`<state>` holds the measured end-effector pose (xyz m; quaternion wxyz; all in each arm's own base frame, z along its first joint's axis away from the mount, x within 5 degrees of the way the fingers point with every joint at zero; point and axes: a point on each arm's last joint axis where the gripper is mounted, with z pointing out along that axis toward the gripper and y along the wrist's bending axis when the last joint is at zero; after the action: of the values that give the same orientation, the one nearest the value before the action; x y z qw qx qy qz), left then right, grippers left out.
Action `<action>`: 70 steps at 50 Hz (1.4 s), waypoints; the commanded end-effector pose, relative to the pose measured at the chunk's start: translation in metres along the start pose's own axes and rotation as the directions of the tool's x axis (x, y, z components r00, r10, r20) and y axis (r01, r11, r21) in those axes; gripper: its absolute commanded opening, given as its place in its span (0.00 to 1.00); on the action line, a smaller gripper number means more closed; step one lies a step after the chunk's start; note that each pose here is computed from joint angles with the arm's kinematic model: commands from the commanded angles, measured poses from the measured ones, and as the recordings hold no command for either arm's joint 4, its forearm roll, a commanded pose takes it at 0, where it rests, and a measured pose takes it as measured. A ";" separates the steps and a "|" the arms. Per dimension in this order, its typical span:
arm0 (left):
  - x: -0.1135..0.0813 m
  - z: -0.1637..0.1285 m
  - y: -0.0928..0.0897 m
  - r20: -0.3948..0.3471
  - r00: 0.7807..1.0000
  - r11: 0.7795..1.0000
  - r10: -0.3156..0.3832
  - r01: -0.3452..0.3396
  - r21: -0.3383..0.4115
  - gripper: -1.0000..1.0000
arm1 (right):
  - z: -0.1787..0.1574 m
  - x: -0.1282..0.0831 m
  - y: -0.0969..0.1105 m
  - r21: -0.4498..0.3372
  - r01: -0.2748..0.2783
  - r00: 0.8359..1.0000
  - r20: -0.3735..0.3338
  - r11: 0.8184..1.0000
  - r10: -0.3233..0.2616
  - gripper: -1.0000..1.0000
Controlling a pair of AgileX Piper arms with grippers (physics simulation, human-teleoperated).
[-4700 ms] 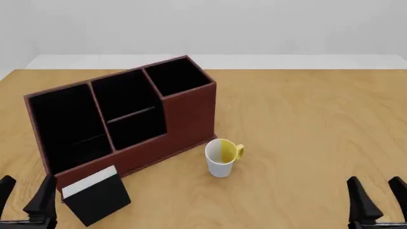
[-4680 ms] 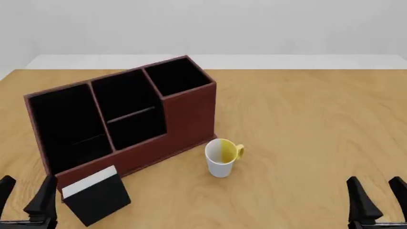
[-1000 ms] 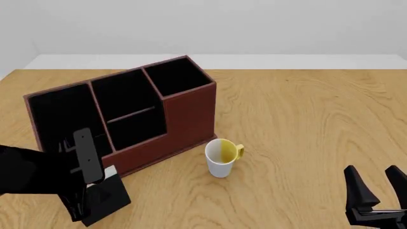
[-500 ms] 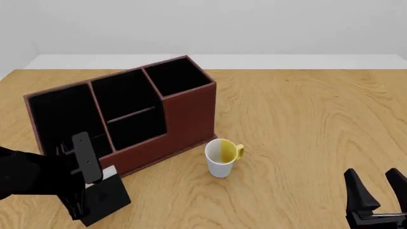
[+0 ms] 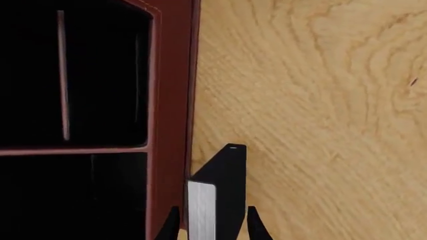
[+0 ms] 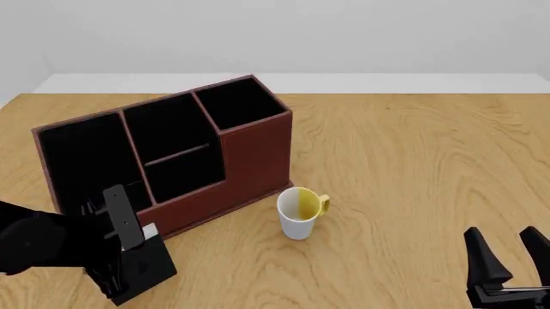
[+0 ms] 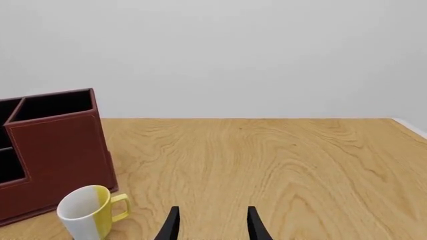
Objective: Pick up the book and place it in the front compartment of the caddy.
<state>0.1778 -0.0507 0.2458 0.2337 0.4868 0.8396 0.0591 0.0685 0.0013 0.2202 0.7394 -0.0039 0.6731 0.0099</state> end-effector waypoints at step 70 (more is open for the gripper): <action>-0.068 -0.157 0.003 0.237 0.971 0.999 0.043 -0.044 -0.001 0.00 | 0.001 -0.005 0.000 0.007 -0.038 0.999 0.009 0.999 0.038 1.00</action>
<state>0.1383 -0.0865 0.3768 0.2981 0.4919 0.8180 -0.0063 0.0686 0.0011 0.2231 0.7417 0.0050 0.6705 0.0176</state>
